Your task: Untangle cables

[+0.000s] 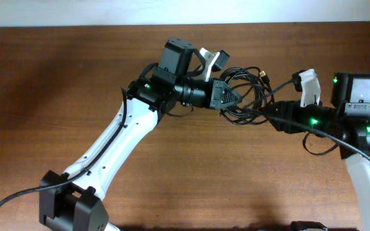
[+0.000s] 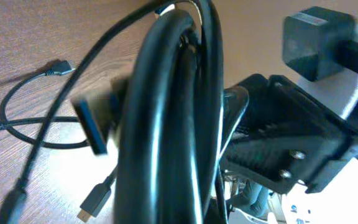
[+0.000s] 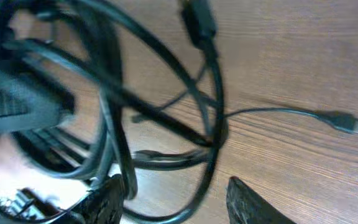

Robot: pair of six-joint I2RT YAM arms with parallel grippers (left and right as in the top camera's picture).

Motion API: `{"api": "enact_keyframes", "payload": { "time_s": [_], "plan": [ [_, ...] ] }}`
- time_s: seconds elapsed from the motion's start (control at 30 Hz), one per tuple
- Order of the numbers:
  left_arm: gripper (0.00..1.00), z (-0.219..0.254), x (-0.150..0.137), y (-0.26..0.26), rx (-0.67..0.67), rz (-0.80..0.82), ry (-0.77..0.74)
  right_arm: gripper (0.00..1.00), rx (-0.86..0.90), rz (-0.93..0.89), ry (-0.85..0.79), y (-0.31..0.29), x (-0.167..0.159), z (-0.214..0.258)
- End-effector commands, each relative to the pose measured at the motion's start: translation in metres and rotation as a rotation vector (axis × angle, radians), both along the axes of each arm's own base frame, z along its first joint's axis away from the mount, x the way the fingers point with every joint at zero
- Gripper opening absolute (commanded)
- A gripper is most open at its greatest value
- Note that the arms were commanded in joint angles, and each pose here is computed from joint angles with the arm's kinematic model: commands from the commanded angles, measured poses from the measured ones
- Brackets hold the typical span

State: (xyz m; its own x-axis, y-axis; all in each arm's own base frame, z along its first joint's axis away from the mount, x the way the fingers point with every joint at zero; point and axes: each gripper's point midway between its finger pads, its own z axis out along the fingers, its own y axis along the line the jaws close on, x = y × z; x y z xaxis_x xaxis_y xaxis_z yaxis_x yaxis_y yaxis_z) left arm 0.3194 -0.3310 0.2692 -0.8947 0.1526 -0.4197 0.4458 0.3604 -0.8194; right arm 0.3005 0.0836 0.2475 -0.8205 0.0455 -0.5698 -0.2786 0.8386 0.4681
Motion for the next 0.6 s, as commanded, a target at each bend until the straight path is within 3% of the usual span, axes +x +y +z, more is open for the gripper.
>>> {"api": "enact_keyframes", "payload": {
  "time_s": [0.0, 0.13, 0.33, 0.47, 0.57],
  "plan": [
    [0.00, 0.017, -0.006, 0.000, -0.039, -0.032, -0.032, 0.51, -0.071, -0.044, -0.005, -0.013, 0.007, -0.003],
    [0.00, 0.018, -0.010, -0.002, -0.047, -0.049, -0.027, 0.51, -0.072, -0.045, -0.007, -0.013, 0.007, -0.003],
    [0.00, 0.017, -0.042, -0.032, -0.038, -0.133, -0.036, 0.51, -0.089, -0.057, -0.013, -0.016, 0.009, -0.004],
    [0.00, 0.023, -0.038, -0.033, -0.061, -0.132, -0.060, 0.51, -0.206, -0.139, 0.011, -0.039, 0.011, -0.015],
    [0.00, 0.046, -0.036, -0.026, -0.171, -0.191, -0.078, 0.51, -0.340, -0.231, 0.090, -0.066, 0.008, -0.034]
  ]
}}
